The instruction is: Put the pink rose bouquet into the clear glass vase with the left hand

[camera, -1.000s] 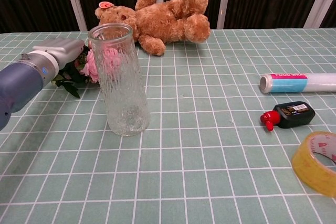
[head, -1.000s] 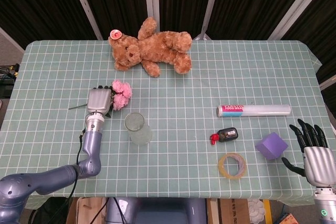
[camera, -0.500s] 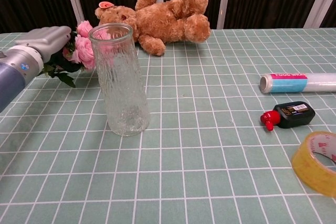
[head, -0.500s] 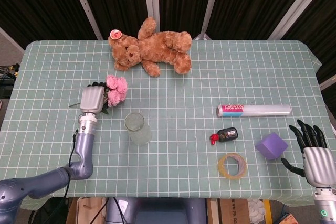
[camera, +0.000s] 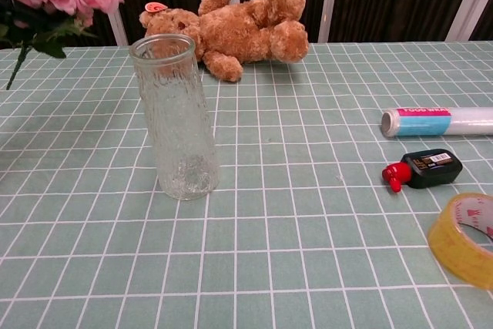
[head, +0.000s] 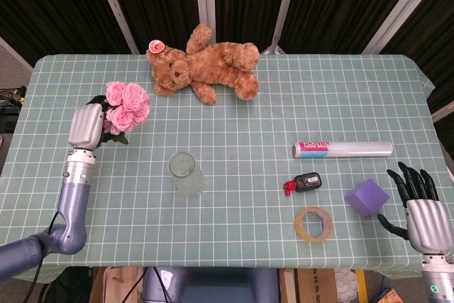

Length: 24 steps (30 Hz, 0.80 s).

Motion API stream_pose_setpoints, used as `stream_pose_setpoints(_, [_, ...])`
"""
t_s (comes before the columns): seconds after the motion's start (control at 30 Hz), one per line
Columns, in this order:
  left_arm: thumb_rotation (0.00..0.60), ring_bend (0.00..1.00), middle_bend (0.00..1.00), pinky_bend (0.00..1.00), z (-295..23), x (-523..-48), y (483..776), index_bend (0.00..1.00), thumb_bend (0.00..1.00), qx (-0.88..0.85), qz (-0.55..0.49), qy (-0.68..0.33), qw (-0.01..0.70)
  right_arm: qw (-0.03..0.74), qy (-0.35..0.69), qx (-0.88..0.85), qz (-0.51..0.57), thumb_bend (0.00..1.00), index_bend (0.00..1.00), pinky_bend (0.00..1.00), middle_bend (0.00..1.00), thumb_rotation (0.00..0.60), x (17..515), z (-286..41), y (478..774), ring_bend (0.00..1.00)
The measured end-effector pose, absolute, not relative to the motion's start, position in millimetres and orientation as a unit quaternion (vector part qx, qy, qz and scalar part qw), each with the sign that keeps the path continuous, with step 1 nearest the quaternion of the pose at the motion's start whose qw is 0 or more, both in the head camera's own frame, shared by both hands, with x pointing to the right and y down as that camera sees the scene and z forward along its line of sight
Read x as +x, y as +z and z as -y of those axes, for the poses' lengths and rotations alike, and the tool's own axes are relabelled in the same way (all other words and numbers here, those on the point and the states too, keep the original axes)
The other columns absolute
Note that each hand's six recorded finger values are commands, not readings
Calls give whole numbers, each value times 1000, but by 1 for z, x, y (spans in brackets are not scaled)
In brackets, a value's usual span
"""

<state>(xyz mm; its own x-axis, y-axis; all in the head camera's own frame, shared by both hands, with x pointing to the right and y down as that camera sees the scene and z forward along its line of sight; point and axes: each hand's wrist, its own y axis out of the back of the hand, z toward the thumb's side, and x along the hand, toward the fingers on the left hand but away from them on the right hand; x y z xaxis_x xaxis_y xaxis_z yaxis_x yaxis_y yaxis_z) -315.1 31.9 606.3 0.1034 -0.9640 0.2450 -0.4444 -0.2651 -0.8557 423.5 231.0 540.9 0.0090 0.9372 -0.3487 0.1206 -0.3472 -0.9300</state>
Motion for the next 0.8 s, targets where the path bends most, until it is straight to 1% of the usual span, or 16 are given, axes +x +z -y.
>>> stream_pose_setpoints(0.13, [600,312,405,437,-33,-302,564,414,542,-713,-553,-341,265,370,552,-608,435,204,141,0,79,600,422,-231,542,86])
stream_pose_setpoints(0.27, [600,312,406,437,-36,-280,518,415,542,-753,-579,-243,197,370,551,-606,438,205,141,0,79,600,423,-230,541,86])
stream_pose_setpoints(0.4, [600,312,410,437,-35,-266,482,418,540,-771,-584,-185,173,370,550,-605,440,204,141,0,79,600,425,-230,539,86])
stream_pose_setpoints(0.5, [600,312,411,437,-36,-256,472,418,536,-781,-583,-159,155,370,550,-605,441,204,141,0,79,600,426,-230,539,86])
stream_pose_setpoints(0.63, [600,312,414,437,-38,-241,465,418,533,-796,-580,-130,118,369,550,-604,443,205,142,0,79,600,427,-230,538,87])
stream_pose_setpoints(0.8, [600,312,414,437,-39,-224,460,418,527,-808,-571,-109,98,368,550,-602,446,205,141,0,79,600,429,-230,537,86])
